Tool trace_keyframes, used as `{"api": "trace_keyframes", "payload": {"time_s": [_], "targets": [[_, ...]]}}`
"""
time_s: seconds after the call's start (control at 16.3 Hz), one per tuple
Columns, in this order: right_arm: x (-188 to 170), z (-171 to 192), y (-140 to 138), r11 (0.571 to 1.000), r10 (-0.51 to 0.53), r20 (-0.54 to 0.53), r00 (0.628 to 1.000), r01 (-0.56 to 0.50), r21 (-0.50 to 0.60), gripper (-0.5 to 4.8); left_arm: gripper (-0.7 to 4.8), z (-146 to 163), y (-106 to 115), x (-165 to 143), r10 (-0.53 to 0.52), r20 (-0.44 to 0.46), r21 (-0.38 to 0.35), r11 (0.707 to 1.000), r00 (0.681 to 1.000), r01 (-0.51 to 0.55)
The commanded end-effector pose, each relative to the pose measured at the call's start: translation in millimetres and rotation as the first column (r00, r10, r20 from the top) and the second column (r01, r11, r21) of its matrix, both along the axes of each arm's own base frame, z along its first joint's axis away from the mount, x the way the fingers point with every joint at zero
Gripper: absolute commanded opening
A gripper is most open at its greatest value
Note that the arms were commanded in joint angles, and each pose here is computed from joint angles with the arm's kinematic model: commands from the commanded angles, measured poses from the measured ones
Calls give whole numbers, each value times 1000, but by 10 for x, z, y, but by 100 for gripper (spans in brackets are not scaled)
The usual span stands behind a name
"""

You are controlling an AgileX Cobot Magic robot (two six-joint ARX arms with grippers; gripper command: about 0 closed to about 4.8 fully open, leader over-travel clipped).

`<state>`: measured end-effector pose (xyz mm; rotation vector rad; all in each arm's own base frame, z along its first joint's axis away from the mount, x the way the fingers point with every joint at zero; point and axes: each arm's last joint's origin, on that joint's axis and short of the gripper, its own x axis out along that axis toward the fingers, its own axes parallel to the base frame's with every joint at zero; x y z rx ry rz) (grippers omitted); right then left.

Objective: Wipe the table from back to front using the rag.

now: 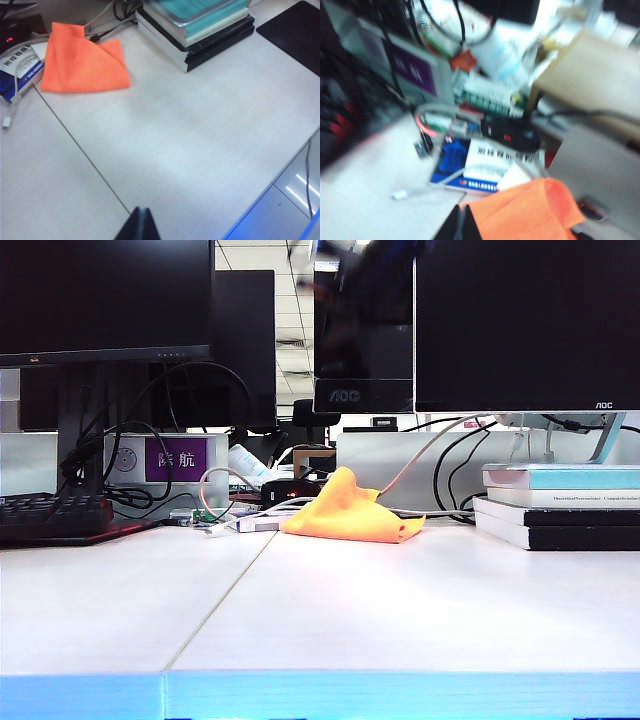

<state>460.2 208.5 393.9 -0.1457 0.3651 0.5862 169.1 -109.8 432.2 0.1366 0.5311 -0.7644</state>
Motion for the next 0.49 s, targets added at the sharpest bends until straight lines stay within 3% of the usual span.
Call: {"api": "trace_keyframes", "payload": {"time_s": [0.06, 0.37, 0.49], "targets": [[-303, 423, -126, 1000, 6, 43, 999, -7, 22, 0, -5, 78, 29, -55, -8, 38, -22, 1000, 999, 8], [-1026, 1037, -428, 998, 49, 20, 999, -50, 29, 0, -6, 460, 208, -350, -4, 193, -96, 995, 981, 22], [-1299, 1204, -480, 996, 86, 33, 996, -87, 10, 0, -5, 722, 397, -658, 22, 303, -161, 987, 953, 28]]}}
